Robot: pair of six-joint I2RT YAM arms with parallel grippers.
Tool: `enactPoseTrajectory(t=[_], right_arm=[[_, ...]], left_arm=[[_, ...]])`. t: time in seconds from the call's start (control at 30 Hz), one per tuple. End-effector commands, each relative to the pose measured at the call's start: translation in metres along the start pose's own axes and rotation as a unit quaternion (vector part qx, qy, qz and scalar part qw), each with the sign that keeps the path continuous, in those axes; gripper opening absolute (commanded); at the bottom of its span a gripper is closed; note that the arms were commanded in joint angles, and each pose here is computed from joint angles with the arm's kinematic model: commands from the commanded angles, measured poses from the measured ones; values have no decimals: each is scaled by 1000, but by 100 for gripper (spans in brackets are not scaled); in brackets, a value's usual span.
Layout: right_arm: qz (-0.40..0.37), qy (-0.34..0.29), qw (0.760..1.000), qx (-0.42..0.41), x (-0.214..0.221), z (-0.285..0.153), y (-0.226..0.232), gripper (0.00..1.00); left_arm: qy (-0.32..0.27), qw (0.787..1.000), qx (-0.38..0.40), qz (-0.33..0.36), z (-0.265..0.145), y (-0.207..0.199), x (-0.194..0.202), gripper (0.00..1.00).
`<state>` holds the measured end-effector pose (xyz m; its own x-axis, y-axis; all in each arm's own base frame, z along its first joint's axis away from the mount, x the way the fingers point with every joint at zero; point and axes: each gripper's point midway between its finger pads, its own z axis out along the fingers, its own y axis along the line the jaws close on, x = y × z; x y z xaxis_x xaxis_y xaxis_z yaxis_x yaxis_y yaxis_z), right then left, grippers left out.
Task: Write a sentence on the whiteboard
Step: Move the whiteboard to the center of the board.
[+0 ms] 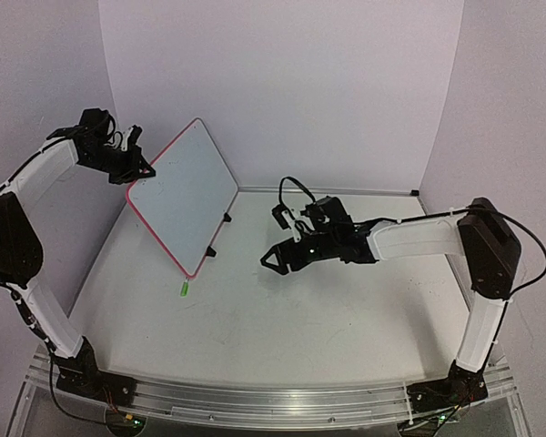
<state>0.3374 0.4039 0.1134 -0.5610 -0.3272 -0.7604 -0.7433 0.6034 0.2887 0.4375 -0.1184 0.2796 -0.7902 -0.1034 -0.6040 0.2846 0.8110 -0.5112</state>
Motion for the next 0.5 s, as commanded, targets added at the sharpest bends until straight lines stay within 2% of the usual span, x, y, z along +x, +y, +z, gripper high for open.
enactPoseTrajectory(t=[0.0, 0.47], right_arm=[[-7, -62, 998, 31, -31, -30, 1, 81], [7, -87, 994, 73, -29, -51, -19, 83]], left_arm=[[62, 992, 112, 16, 13, -63, 23, 0], [109, 966, 229, 57, 11, -140, 41, 0]])
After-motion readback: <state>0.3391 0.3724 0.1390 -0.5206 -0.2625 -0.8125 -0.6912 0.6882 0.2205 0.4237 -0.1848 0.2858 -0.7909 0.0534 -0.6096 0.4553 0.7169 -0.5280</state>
